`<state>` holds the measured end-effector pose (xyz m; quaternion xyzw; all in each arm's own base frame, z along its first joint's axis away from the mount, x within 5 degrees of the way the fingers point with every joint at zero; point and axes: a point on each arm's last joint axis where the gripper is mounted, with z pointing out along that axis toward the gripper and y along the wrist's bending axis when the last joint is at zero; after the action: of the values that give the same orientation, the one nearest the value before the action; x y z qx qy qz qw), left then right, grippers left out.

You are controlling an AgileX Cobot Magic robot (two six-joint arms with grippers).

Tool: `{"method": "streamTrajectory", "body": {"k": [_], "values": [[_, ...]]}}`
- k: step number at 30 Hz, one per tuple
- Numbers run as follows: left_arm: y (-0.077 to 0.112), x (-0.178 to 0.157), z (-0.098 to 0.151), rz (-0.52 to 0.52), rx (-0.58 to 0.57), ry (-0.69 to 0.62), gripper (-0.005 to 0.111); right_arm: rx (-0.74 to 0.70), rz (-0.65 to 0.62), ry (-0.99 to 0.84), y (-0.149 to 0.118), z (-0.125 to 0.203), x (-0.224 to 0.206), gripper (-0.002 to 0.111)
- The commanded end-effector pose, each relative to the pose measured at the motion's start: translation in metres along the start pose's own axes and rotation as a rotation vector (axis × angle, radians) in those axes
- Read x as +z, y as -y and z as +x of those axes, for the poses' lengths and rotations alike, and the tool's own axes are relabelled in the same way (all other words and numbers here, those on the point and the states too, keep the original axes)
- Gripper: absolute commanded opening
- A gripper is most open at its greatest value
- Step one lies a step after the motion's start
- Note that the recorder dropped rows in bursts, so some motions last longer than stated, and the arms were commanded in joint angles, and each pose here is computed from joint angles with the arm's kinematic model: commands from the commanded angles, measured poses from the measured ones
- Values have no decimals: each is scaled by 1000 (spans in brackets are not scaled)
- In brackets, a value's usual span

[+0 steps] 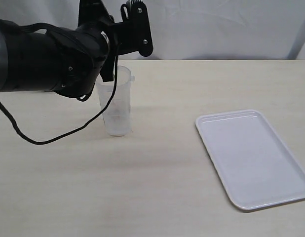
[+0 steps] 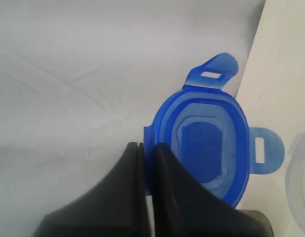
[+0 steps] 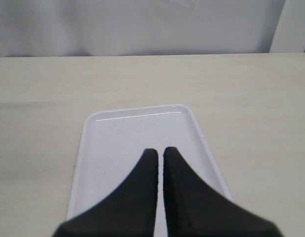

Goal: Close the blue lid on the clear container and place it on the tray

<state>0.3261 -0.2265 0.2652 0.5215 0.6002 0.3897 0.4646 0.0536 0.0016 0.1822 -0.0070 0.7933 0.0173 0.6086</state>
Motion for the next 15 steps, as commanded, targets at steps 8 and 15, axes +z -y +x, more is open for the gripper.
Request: {"method": "streamTrajectory", "body": {"k": [8,15], "values": [[8,-2,3,32,-13,15,0,1,-1,4,0,0,0,4],[11,-4,6,36,-12,6,0,1,-1,4,0,0,0,4]]}}
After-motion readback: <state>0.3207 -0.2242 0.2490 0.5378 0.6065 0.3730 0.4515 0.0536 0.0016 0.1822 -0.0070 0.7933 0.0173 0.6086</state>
